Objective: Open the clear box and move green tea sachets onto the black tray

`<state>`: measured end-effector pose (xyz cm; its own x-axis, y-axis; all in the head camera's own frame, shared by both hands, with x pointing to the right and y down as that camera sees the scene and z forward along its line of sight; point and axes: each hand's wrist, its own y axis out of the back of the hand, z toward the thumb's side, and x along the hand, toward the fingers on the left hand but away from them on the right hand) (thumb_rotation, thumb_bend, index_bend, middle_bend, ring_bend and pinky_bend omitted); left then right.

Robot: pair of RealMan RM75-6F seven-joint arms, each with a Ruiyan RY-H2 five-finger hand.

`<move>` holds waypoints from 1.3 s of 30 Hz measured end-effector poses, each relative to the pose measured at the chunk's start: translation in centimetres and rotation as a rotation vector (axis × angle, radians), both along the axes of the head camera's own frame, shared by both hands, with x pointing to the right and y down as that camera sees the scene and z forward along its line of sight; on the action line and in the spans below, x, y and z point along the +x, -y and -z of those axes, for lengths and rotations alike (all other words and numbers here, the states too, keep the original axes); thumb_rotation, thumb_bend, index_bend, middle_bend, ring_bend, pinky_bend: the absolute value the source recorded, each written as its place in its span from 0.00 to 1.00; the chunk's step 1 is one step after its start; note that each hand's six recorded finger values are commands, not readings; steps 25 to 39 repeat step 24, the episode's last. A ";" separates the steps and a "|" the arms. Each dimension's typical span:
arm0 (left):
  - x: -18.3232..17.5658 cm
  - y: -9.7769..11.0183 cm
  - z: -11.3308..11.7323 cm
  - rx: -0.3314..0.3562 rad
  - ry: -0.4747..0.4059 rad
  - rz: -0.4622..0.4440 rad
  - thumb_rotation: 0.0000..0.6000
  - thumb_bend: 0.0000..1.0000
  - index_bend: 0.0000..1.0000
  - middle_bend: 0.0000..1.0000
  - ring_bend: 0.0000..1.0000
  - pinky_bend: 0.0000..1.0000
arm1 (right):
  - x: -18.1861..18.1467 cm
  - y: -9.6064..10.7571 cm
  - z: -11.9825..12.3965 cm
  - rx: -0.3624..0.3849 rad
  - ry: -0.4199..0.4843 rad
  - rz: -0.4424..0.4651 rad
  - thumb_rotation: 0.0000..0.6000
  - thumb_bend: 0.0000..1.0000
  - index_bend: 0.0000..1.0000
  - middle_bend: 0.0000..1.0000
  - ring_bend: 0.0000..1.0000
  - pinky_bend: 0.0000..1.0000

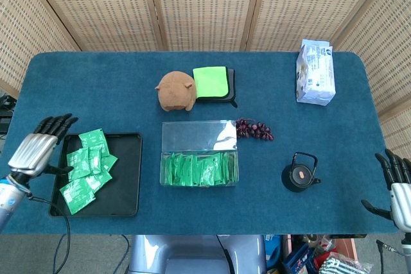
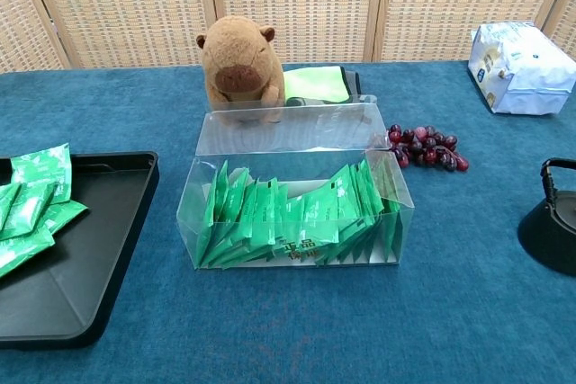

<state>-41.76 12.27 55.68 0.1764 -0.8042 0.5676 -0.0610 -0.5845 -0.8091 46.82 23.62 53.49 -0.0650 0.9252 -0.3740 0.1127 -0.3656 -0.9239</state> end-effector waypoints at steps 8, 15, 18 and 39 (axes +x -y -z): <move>-2.7 -4.0 3.1 0.249 -0.002 0.145 1.00 0.02 0.00 0.00 0.00 0.00 | -0.6 0.0 0.7 0.045 0.027 0.033 1.00 0.00 0.00 0.00 0.00 0.00; -3.6 -8.7 3.1 0.302 0.068 0.178 1.00 0.02 0.00 0.00 0.00 0.00 | -0.8 0.0 1.2 0.098 0.042 0.058 1.00 0.00 0.00 0.00 0.00 0.00; -3.6 -9.4 3.0 0.300 0.066 0.166 1.00 0.02 0.00 0.00 0.00 0.00 | -0.7 -0.1 1.3 0.103 0.043 0.058 1.00 0.00 0.00 0.00 0.00 0.00; -3.6 -9.5 3.0 0.302 0.062 0.155 1.00 0.03 0.00 0.00 0.00 0.00 | -0.5 0.0 1.5 0.107 0.039 0.049 1.00 0.00 0.00 0.00 0.00 0.00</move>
